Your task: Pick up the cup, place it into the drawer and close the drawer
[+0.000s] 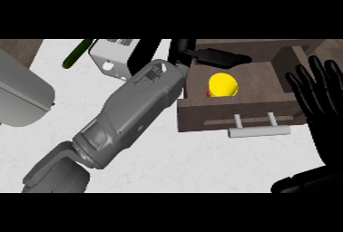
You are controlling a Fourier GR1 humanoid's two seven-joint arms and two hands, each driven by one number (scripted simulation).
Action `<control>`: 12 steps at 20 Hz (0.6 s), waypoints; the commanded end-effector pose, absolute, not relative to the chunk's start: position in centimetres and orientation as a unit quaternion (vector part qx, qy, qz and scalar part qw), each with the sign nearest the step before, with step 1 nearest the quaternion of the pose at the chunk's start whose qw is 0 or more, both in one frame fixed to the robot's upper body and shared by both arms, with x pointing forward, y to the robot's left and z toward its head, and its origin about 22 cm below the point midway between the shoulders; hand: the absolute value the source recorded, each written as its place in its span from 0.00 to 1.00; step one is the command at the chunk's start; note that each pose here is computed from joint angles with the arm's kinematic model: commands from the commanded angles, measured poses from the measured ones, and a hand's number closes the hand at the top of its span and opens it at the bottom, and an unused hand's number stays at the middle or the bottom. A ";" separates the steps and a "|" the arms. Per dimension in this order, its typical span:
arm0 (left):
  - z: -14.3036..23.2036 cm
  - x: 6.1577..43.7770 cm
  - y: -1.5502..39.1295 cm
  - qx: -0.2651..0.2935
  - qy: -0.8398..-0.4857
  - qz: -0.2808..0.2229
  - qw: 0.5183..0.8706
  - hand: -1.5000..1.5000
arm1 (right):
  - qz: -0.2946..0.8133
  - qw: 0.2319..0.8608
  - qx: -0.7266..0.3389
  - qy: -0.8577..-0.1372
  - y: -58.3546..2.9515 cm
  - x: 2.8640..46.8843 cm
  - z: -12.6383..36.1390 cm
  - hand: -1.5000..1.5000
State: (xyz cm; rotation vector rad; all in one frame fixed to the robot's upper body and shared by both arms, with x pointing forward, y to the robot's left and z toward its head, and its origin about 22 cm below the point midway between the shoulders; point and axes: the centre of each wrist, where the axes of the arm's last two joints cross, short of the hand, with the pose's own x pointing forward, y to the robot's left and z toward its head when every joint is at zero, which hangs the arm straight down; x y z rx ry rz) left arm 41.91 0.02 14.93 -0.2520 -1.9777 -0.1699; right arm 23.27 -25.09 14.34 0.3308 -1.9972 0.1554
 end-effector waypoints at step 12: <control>14.6 41.3 9.5 -0.118 -0.820 0.043 0.559 0.00 | 0.217 0.539 0.056 -0.812 -28.7 20.7 15.3 1.00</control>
